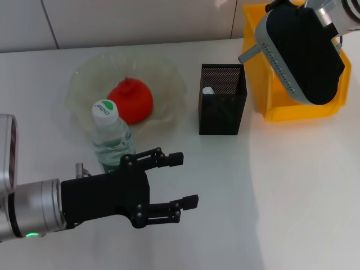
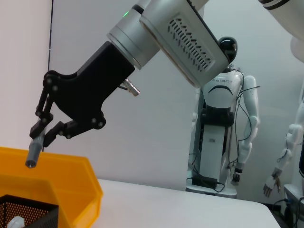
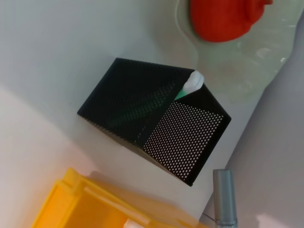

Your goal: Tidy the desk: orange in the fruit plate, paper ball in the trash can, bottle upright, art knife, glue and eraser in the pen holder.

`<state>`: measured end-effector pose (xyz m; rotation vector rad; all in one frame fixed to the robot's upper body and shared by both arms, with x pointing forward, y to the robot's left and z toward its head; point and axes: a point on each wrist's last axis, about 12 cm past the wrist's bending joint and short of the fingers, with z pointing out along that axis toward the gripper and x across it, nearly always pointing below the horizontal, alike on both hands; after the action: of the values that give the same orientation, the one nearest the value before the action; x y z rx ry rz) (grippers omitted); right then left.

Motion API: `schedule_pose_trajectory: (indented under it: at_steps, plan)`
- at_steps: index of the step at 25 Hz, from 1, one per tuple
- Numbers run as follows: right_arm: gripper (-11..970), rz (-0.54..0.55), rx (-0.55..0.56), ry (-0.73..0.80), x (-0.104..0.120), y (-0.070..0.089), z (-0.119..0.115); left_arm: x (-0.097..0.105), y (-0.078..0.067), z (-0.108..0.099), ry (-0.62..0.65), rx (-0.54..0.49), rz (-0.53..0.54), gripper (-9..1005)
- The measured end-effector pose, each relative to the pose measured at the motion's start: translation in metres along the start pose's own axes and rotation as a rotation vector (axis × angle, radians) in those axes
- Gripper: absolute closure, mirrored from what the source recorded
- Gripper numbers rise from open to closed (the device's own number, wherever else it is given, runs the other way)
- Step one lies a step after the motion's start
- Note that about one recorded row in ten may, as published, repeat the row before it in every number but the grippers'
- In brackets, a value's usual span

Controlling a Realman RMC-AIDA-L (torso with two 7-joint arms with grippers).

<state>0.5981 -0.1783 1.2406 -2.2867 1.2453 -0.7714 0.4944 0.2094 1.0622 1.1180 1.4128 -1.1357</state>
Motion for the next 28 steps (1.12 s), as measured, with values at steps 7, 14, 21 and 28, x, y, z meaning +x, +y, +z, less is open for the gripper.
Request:
schedule_pose_trajectory:
  at_steps: [7, 14, 21, 28]
  plan:
    - [834, -0.057, -0.017, 0.002, -0.001, -0.005, 0.007, 0.000, 0.001, 0.002, -0.008, -0.009, 0.011, 194]
    - [834, -0.110, -0.048, -0.008, -0.011, -0.008, 0.016, 0.001, 0.000, 0.002, -0.009, -0.013, 0.007, 194]
    - [834, -0.160, -0.053, -0.022, -0.021, -0.012, 0.025, 0.001, 0.000, 0.002, -0.009, -0.012, 0.006, 194]
    - [833, -0.185, -0.078, -0.029, -0.028, -0.011, 0.035, 0.001, -0.001, 0.002, -0.007, -0.008, 0.006, 194]
